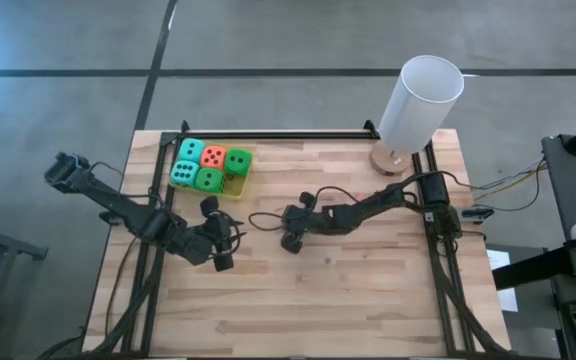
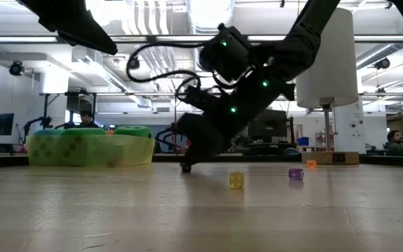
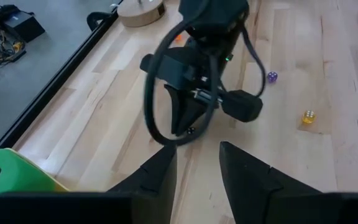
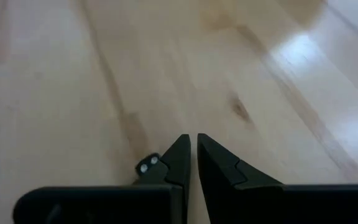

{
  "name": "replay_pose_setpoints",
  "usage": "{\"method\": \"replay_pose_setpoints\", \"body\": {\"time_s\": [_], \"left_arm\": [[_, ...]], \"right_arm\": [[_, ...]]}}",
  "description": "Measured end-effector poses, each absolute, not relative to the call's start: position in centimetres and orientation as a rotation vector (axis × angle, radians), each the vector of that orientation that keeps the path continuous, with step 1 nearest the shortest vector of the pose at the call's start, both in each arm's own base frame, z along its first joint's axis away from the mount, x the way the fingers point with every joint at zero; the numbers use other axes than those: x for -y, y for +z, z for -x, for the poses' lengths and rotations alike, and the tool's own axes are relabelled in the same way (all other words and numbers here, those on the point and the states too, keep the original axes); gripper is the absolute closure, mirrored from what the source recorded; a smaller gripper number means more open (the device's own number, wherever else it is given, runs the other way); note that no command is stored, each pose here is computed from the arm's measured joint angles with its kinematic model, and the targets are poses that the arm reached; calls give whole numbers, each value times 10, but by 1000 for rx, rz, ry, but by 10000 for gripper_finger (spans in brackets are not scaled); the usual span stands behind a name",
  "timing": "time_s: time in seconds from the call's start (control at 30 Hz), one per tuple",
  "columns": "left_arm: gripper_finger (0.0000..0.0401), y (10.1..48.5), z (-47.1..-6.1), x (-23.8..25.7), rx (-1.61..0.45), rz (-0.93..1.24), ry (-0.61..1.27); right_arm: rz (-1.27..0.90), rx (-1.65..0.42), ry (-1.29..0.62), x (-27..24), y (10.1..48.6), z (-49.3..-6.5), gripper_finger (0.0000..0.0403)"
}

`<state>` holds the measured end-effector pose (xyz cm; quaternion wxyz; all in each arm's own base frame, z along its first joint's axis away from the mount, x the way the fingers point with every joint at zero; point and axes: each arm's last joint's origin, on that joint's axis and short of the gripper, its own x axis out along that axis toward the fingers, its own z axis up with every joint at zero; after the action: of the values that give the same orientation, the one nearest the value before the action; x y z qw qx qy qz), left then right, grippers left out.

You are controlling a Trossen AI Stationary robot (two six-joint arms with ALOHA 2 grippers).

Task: Pick & Place Dice
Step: Put the black small die into the yellow container

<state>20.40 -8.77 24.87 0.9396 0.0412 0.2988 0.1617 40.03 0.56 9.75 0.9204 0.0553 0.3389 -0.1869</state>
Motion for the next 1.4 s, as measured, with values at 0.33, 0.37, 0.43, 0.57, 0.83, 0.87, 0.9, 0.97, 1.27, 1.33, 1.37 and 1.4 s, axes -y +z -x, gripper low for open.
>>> {"method": "replay_pose_setpoints", "body": {"time_s": [0.33, 0.37, 0.43, 0.57, 0.83, 0.87, 0.9, 0.97, 1.27, 1.33, 1.37, 1.4], "left_arm": [[281, 249, -204, 88, -610, -84, 330], [281, 249, -204, 88, -610, -84, 330], [280, 249, -204, 88, -610, -84, 330], [277, 249, -204, 88, -611, -85, 330], [281, 249, -204, 88, -607, -82, 329], [281, 249, -205, 88, -602, -79, 329], [281, 248, -206, 89, -609, -96, 326], [279, 244, -211, 91, -618, -147, 310], [275, 227, -245, 96, -570, -158, 299], [277, 223, -252, 93, -561, -81, 314], [278, 219, -255, 91, -580, -56, 321], [279, 214, -258, 88, -595, -26, 334]], "right_arm": [[33, -708, -338, -32, 122, -414, 375], [51, -717, -349, -34, 125, -412, 374], [73, -702, -368, -38, 137, -409, 374], [92, -663, -361, -49, 159, -394, 374], [70, -562, -294, -71, 202, -343, 374], [68, -554, -284, -73, 206, -336, 374], [61, -537, -272, -76, 210, -331, 374], [60, -526, -250, -81, 215, -318, 374], [56, -474, -166, -97, 229, -288, 374], [60, -473, -154, -99, 230, -284, 374], [57, -465, -147, -101, 232, -283, 374], [56, -459, -141, -102, 234, -282, 374]]}}
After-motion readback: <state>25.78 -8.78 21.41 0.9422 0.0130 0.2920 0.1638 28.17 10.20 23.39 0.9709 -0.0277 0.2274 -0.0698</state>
